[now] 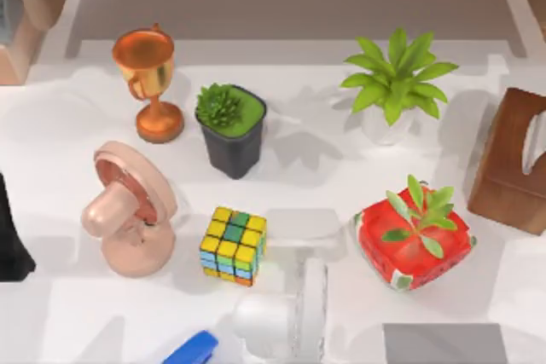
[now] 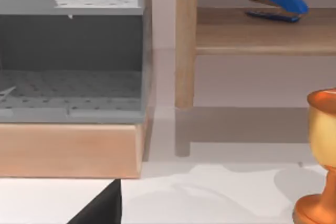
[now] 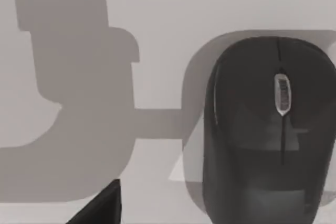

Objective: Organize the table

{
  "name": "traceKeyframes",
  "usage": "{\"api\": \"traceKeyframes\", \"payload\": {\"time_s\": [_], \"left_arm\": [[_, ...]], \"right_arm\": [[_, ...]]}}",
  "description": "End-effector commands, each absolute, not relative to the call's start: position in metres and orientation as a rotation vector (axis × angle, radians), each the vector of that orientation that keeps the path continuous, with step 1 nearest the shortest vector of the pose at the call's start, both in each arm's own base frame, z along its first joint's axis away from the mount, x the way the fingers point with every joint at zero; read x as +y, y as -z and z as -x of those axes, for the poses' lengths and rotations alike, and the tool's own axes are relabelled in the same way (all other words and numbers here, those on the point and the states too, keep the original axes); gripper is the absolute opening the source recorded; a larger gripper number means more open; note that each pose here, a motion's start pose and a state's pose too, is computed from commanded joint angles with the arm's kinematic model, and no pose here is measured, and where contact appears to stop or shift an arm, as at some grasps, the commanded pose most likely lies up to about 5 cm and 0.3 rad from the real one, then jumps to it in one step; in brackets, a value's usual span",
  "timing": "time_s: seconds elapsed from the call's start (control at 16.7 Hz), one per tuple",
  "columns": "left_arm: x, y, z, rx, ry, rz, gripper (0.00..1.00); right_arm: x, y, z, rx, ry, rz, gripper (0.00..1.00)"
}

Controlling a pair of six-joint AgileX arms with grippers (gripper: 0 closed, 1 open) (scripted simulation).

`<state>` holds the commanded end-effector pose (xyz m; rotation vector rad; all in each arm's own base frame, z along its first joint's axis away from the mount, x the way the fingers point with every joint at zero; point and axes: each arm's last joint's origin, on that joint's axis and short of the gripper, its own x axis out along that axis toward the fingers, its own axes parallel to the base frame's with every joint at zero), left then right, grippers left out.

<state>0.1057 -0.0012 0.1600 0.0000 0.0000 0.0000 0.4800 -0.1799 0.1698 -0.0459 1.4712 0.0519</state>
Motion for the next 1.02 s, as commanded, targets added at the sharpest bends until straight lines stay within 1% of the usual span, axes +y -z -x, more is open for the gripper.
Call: {"api": "traceKeyframes", "payload": {"time_s": [0.36, 0.54, 0.66, 0.78, 0.9, 1.02], "left_arm": [[-0.001, -0.16, -0.106, 0.0, 0.0, 0.0, 1.0], [-0.001, -0.16, -0.106, 0.0, 0.0, 0.0, 1.0], [-0.001, -0.16, -0.106, 0.0, 0.0, 0.0, 1.0], [-0.001, -0.16, -0.106, 0.0, 0.0, 0.0, 1.0], [-0.001, -0.16, -0.106, 0.0, 0.0, 0.0, 1.0], [-0.001, -0.16, -0.106, 0.0, 0.0, 0.0, 1.0]], "right_arm": [[-0.179, -0.175, -0.478, 1.474, -0.049, 0.046, 1.0], [-0.175, -0.217, -0.462, 1.47, -0.035, 0.041, 1.0], [-0.161, -0.252, -0.449, 1.465, -0.036, 0.041, 1.0], [-0.144, -0.277, -0.438, 1.47, -0.046, 0.042, 1.0], [-0.133, -0.291, -0.431, 1.468, -0.053, 0.046, 1.0], [-0.135, -0.291, -0.43, 1.462, -0.05, 0.047, 1.0]]}}
